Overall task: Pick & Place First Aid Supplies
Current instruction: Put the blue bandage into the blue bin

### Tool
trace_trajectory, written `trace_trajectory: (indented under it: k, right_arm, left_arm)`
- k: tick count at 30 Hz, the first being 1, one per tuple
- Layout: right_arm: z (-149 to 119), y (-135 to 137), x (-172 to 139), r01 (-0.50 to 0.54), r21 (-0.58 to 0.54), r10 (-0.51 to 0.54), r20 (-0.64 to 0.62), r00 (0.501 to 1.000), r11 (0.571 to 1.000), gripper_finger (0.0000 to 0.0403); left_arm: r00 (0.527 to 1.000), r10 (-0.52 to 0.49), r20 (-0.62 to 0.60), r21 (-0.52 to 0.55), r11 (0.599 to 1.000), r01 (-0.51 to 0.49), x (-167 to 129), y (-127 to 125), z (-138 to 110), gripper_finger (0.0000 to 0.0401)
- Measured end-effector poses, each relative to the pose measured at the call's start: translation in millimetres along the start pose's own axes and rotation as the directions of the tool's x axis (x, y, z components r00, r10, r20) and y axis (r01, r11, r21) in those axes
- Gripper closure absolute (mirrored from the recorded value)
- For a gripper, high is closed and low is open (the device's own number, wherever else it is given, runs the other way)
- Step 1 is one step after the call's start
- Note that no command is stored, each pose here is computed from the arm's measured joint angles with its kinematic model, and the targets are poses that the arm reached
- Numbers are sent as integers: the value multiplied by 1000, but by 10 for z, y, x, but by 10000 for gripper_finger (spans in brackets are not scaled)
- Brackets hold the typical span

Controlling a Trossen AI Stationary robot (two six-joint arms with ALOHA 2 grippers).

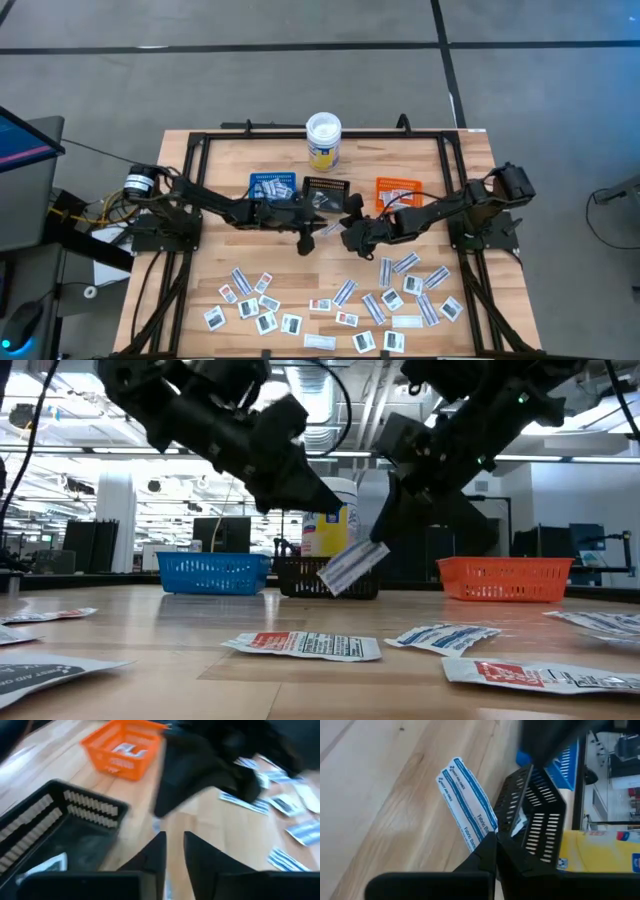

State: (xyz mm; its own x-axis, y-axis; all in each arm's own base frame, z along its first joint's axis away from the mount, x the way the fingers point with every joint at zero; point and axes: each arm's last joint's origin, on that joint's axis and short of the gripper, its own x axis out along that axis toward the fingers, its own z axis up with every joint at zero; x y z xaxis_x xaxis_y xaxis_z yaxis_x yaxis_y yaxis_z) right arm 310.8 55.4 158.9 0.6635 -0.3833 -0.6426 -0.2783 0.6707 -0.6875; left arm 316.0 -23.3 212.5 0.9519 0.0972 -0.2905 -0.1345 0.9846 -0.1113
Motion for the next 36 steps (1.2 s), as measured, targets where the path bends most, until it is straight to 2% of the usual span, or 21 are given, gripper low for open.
trace_trajectory:
  k: [4,9,18,27,30,33,36]
  right_arm:
    - [-5,18,-4,-7,-12,7,-9,1000,1000,402]
    - [20,-20,-29,15,7,-15,12,1000,1000,402]
    - [62,-65,-28,65,72,-68,40,997,995,402]
    - [72,-95,-20,78,127,-85,54,995,989,402]
    - [111,-126,-26,94,194,-113,89,990,976,402]
    - [148,-175,-27,108,285,-149,127,981,953,402]
    - [137,-197,-15,104,343,-154,123,980,934,400]
  left_arm:
    - [1000,6,-17,-79,997,-7,53,114,-26,299]
    - [999,11,-41,-85,996,-15,124,160,-101,272]
    - [999,-4,-39,-89,996,0,149,151,-121,262]
    - [999,-4,-36,-90,996,0,149,150,-119,274]
    - [999,-2,-33,-62,998,0,149,151,-116,284]
    - [1000,27,-12,-25,999,-27,150,157,-99,305]
    - [999,43,-8,-23,999,-43,150,163,-97,344]
